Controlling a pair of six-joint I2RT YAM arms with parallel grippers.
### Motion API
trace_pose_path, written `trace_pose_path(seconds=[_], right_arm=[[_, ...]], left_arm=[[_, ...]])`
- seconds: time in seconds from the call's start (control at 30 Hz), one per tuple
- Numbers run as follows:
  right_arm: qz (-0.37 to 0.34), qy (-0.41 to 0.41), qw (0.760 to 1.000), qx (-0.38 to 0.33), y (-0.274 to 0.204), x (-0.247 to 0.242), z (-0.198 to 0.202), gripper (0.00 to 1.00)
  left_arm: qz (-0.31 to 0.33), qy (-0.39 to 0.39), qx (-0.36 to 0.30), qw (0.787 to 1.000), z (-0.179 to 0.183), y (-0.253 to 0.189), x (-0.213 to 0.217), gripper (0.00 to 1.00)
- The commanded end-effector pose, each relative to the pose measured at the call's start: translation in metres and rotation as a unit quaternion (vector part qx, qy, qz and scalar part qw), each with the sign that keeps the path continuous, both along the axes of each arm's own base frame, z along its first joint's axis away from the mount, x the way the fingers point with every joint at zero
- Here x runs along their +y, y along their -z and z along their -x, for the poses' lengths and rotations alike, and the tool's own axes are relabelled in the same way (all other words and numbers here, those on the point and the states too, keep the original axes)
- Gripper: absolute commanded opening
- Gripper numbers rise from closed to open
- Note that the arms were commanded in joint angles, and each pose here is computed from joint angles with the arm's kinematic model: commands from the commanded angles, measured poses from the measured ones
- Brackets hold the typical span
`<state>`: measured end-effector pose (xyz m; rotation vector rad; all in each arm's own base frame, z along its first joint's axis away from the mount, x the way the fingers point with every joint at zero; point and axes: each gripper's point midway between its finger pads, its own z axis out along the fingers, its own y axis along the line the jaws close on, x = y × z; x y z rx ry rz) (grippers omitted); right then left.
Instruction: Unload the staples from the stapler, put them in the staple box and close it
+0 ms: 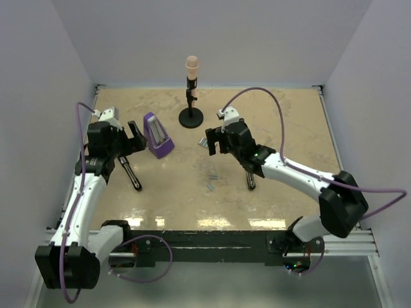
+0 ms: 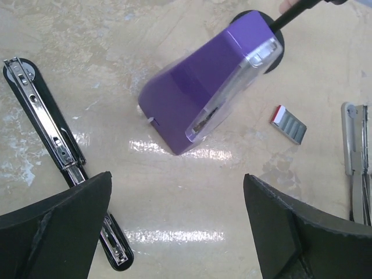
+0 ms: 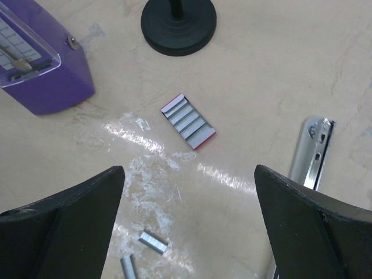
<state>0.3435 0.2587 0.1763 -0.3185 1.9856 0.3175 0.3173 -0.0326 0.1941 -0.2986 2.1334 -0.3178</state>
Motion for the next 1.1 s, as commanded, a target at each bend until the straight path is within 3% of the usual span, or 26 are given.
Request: trace_pose_path(seconds=[0.0, 0.13, 0.3, 0.5, 1.07], right_arm=[[0.051, -0.086, 0.995, -0.019, 0.006, 0.028, -0.03, 0.99], [0.088, -0.127, 0.988, -0.015, 0.026, 0.048, -0.058, 0.98], [0.127, -0.167, 0.978, 0.015, 0.064, 0.057, -0.084, 0.99], [0.156, -0.244, 0.956, 0.045, 0.096, 0.069, -0.084, 0.98], [0.18, -0.291, 0.936, 0.089, 0.139, 0.074, -0.087, 0.82]], left_arm=[[0.01, 0.007, -0.09, 0.996, 0.004, -0.039, -0.004, 0.99], [0.0, -0.042, -0.144, 0.989, 0.018, -0.07, 0.012, 0.99], [-0.023, -0.107, -0.14, 0.984, 0.025, -0.074, 0.036, 0.99], [-0.022, -0.112, -0.141, 0.983, 0.027, -0.076, 0.037, 0.99], [-0.02, -0.101, -0.139, 0.985, 0.025, -0.074, 0.033, 0.98]])
